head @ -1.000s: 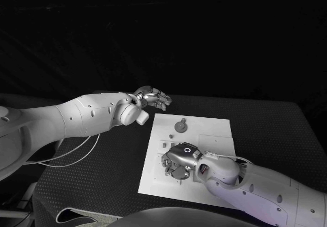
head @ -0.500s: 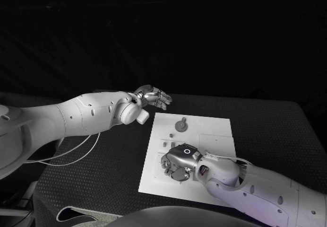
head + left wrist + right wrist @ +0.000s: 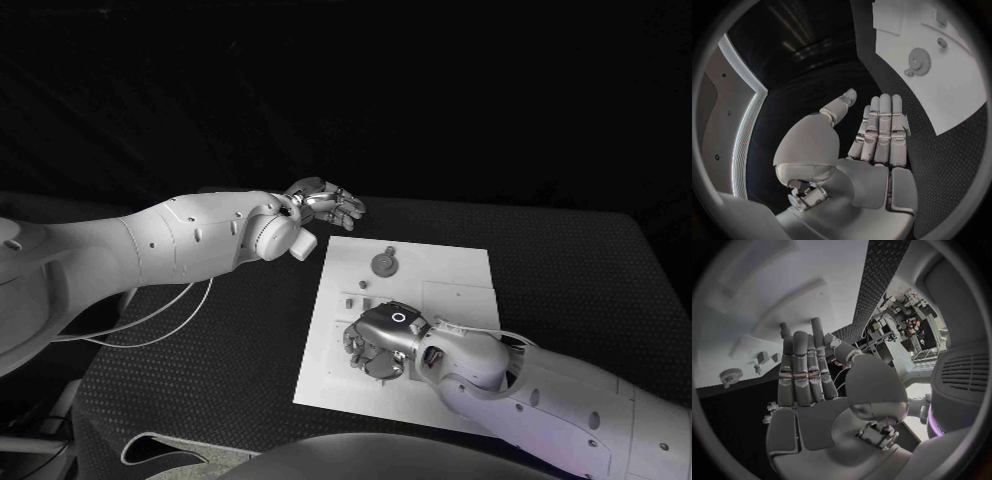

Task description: Assemble the parts on the task board

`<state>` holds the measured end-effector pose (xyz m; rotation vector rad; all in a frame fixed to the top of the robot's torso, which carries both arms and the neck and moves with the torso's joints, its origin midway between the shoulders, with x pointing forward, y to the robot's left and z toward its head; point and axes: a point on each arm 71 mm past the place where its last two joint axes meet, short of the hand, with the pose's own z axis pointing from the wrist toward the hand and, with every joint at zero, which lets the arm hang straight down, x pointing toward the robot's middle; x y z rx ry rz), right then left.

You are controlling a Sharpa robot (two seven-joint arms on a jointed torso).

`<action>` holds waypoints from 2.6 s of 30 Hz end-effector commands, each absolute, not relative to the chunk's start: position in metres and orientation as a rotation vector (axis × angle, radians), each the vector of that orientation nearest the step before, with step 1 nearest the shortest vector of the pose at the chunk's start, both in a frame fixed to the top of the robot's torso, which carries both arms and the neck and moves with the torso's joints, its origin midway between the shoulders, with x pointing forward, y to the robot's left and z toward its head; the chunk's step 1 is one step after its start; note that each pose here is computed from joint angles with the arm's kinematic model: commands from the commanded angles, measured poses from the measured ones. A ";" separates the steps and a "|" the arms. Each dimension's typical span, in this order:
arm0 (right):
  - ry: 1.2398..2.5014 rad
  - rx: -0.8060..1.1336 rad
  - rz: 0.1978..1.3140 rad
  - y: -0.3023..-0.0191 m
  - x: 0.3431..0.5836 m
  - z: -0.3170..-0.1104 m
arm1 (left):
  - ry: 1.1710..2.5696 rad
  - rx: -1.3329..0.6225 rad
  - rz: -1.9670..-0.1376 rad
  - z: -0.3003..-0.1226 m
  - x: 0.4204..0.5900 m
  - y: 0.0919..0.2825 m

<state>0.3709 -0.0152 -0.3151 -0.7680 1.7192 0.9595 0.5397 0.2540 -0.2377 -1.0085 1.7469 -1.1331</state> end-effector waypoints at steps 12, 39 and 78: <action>1.744 -0.818 0.936 -0.017 0.370 -0.321 | 1.748 -1.006 -1.155 -0.236 0.540 0.252; 1.811 -0.788 0.985 -0.018 0.367 -0.332 | 1.751 -1.007 -1.155 -0.237 0.539 0.252; 1.679 -0.362 1.081 -0.073 0.397 -0.283 | 1.736 -1.012 -1.144 -0.236 0.540 0.261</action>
